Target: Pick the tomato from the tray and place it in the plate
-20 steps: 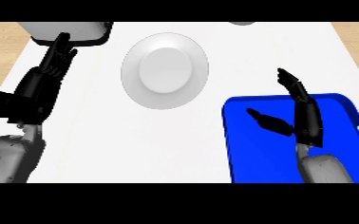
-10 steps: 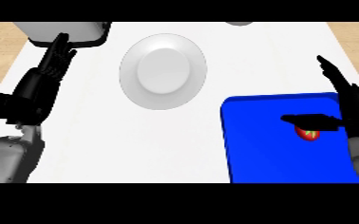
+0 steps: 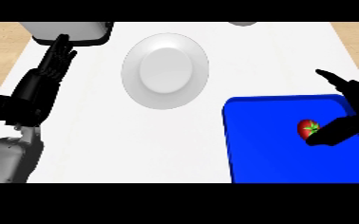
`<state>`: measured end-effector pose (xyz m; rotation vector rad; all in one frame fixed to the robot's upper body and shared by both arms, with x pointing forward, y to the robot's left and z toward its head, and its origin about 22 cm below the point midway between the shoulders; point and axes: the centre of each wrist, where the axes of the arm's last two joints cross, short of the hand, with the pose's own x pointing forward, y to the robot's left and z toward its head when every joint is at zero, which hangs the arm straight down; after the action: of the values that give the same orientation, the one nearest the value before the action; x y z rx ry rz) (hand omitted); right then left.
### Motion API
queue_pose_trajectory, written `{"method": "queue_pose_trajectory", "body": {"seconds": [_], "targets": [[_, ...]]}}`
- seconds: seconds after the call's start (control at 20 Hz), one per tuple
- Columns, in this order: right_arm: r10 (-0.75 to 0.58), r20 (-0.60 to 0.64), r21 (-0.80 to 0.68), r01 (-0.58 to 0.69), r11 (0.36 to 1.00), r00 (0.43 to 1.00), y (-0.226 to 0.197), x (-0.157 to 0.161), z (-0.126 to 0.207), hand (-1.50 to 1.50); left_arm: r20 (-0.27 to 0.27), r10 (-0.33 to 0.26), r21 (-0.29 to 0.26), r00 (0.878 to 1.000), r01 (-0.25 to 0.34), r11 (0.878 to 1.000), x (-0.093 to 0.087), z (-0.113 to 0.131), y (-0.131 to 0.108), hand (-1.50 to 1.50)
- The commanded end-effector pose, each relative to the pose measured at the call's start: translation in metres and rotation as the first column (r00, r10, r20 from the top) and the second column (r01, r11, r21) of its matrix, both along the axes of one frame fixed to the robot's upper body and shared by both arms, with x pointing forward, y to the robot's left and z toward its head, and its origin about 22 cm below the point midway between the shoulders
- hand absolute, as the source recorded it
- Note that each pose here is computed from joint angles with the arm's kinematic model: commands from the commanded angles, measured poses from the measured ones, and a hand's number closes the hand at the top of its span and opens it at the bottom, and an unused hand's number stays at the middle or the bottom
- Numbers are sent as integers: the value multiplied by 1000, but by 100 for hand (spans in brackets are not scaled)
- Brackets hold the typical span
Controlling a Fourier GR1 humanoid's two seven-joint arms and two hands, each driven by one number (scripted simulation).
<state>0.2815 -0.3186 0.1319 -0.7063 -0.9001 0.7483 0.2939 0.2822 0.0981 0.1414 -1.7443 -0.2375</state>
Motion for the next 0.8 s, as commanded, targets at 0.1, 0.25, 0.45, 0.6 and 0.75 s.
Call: {"method": "queue_pose_trajectory", "body": {"seconds": [0.1,0.25,0.45,0.6,0.75], "targets": [[8,-184,-56,-19,998,983,10,13,9,-150,3,2,-14,1000,-2,1000,16,10,-17,0],[-25,-185,-90,8,996,982,1,11,-12,-150,15,5,-11,1000,-5,1000,1,3,-6,0],[-75,-223,-163,38,986,972,-2,29,-17,-150,0,-10,-3,1000,10,1000,11,14,-1,0],[-95,-281,-187,42,981,955,-16,5,-37,-150,2,9,3,1000,-9,1000,7,6,-13,0],[-112,-286,-201,55,978,952,-12,12,-36,-150,10,1,-1,1000,-1,1000,-4,9,16,0]]}}
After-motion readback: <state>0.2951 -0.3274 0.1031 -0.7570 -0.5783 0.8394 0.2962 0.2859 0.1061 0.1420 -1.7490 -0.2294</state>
